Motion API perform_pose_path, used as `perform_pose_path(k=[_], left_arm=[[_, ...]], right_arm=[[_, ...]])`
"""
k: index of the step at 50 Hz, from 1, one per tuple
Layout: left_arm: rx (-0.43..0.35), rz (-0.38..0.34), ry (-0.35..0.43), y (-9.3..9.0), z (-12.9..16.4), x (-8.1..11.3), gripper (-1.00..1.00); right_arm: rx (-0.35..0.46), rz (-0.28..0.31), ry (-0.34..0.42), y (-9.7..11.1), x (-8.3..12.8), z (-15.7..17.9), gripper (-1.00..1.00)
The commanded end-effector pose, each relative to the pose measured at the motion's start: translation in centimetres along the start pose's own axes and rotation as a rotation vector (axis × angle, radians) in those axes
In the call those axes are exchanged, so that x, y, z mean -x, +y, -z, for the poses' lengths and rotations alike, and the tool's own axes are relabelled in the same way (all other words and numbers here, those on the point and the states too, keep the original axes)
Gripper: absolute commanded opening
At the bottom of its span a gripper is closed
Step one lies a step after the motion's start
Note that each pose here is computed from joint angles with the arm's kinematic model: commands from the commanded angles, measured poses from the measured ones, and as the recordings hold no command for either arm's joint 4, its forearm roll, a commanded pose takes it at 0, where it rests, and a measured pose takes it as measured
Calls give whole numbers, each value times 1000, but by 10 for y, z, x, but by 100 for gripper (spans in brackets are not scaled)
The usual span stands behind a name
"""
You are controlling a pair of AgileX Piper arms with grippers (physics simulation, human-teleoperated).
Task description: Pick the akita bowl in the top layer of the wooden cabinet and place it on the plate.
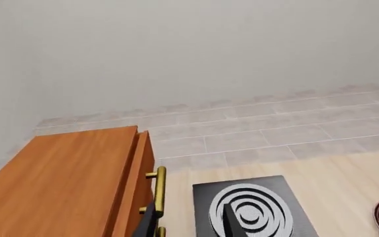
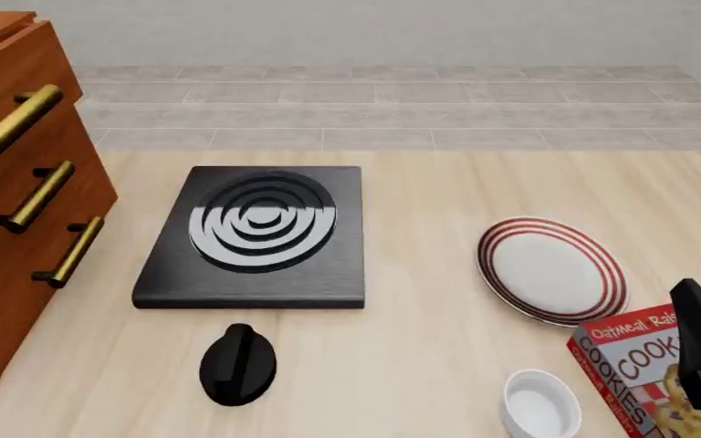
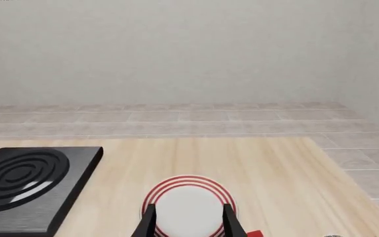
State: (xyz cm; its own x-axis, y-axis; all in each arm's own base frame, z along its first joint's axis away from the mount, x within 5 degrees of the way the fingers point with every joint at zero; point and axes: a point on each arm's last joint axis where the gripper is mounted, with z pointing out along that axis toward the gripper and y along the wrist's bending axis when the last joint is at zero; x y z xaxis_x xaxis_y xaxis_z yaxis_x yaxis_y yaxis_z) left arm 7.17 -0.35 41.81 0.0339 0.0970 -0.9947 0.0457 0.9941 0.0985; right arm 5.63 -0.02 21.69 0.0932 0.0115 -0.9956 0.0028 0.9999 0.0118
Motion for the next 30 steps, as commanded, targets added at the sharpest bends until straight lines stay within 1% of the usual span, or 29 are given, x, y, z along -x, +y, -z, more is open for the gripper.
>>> perform_pose_path(k=[1,5,7,9,10,12,15,18,19,23,30], left_arm=[[29,-44,104,4,-26,-1,100],[35,-31,134,5,-34,-1,100],[37,-51,152,6,-38,-1,100],[39,-50,161,7,-42,1,100],[35,-73,169,7,-44,2,100],[38,-69,178,8,-47,5,100],[51,-97,200,11,-51,8,100],[45,-114,214,11,-53,12,100],[57,-149,224,13,-53,11,100],[57,-120,238,14,-55,17,100],[60,-126,257,16,-58,24,100]], right_arm=[[0,-9,-1,0,0,1,100],[0,-9,0,0,0,1,100],[1,-9,0,0,0,1,100],[2,-8,0,0,0,1,100],[3,-8,1,0,0,1,100],[2,-8,0,0,0,1,100],[2,-8,2,0,0,0,100],[4,-7,3,0,0,0,100],[4,-7,3,0,0,0,100],[4,-9,3,0,-1,0,100],[3,-14,5,0,-1,0,100]])
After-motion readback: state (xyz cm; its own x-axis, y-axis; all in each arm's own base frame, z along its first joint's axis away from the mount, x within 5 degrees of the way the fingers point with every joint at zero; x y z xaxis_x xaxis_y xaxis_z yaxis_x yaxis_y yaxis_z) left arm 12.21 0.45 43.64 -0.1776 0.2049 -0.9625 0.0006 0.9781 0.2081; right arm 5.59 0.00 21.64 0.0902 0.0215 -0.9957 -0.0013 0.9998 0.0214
